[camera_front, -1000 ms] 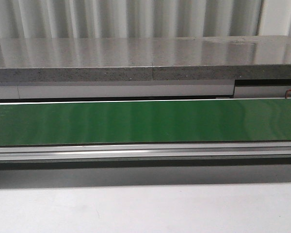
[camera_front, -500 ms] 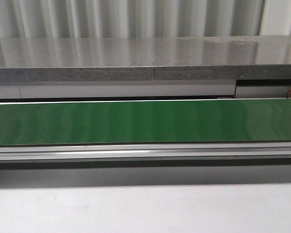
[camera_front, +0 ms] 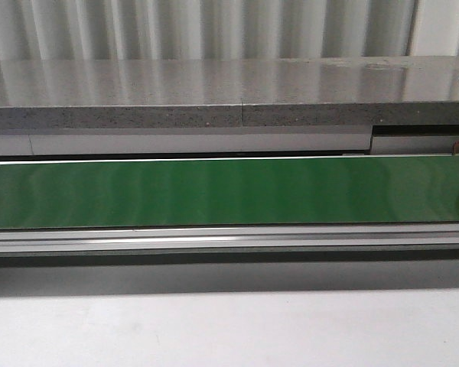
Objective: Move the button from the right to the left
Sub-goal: 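Lift the button and set it upright on the belt end, open right gripper, then withdraw the right gripper upward away from the button on the belt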
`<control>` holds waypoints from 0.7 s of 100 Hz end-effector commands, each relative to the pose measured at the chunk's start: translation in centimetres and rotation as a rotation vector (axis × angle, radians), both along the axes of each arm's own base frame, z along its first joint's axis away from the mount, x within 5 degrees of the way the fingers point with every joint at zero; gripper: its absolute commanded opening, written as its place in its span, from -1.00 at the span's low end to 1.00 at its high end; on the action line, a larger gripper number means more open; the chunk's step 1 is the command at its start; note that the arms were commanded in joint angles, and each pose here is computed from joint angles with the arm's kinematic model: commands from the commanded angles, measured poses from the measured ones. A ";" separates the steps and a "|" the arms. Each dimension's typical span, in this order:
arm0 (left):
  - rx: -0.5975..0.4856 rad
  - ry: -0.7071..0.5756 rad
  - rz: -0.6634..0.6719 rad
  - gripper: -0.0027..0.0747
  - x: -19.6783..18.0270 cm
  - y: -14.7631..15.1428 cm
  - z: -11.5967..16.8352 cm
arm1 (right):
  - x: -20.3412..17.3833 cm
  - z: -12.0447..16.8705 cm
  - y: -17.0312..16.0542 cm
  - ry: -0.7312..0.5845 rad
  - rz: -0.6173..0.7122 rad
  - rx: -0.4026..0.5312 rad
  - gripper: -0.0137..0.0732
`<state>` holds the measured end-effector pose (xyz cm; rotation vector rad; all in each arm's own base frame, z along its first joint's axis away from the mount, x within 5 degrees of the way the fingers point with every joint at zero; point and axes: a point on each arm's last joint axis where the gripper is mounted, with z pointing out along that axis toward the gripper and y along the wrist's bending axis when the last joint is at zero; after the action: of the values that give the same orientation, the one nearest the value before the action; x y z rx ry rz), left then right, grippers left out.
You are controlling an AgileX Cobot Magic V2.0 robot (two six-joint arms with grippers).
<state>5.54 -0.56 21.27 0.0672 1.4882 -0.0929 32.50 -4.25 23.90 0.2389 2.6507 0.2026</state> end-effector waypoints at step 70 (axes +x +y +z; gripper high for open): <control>-0.019 -0.081 -0.015 -0.98 -0.3 -0.1 0.0 | -4.9 11.6 3.1 -0.515 0.103 -0.106 0.75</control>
<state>5.54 -0.56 21.27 0.0672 1.4882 -0.0929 29.28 -1.44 32.01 0.0485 2.3329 0.1744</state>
